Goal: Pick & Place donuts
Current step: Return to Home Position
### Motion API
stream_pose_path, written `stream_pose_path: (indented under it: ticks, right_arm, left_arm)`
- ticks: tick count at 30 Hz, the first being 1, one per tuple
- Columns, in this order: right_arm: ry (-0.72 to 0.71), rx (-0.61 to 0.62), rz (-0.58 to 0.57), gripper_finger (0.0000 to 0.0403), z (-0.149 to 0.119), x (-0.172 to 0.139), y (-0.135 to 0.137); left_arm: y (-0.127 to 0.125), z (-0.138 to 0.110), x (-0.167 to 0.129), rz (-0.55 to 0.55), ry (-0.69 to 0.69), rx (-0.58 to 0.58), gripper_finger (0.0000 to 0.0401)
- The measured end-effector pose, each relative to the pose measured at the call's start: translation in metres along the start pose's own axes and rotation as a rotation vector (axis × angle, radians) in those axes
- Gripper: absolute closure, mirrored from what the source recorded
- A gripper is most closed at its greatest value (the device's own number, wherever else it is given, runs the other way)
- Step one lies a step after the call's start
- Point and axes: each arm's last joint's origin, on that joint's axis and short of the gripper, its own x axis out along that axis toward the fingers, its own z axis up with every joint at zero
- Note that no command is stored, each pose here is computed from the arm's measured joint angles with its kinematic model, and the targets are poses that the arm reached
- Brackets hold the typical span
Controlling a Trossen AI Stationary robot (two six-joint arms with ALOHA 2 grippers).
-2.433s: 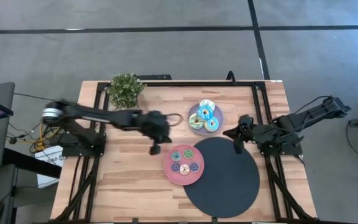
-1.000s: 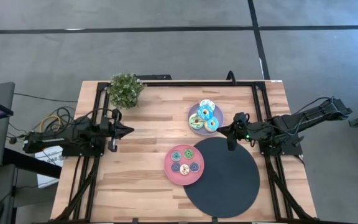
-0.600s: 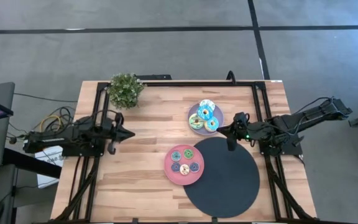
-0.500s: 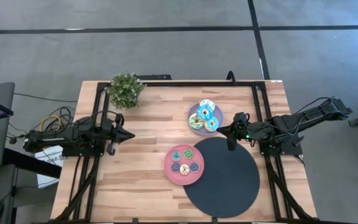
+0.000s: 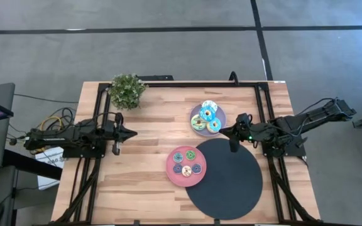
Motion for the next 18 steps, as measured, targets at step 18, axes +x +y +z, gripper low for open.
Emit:
stream_pose_path:
  ticks: [18]
  right_arm:
    - [0.031,-0.074,-0.028,0.0403,-0.0031,0.0,-0.0031]
  left_arm:
    - [0.0002,-0.0005,0.0001,0.006,0.003,0.047,0.0401]
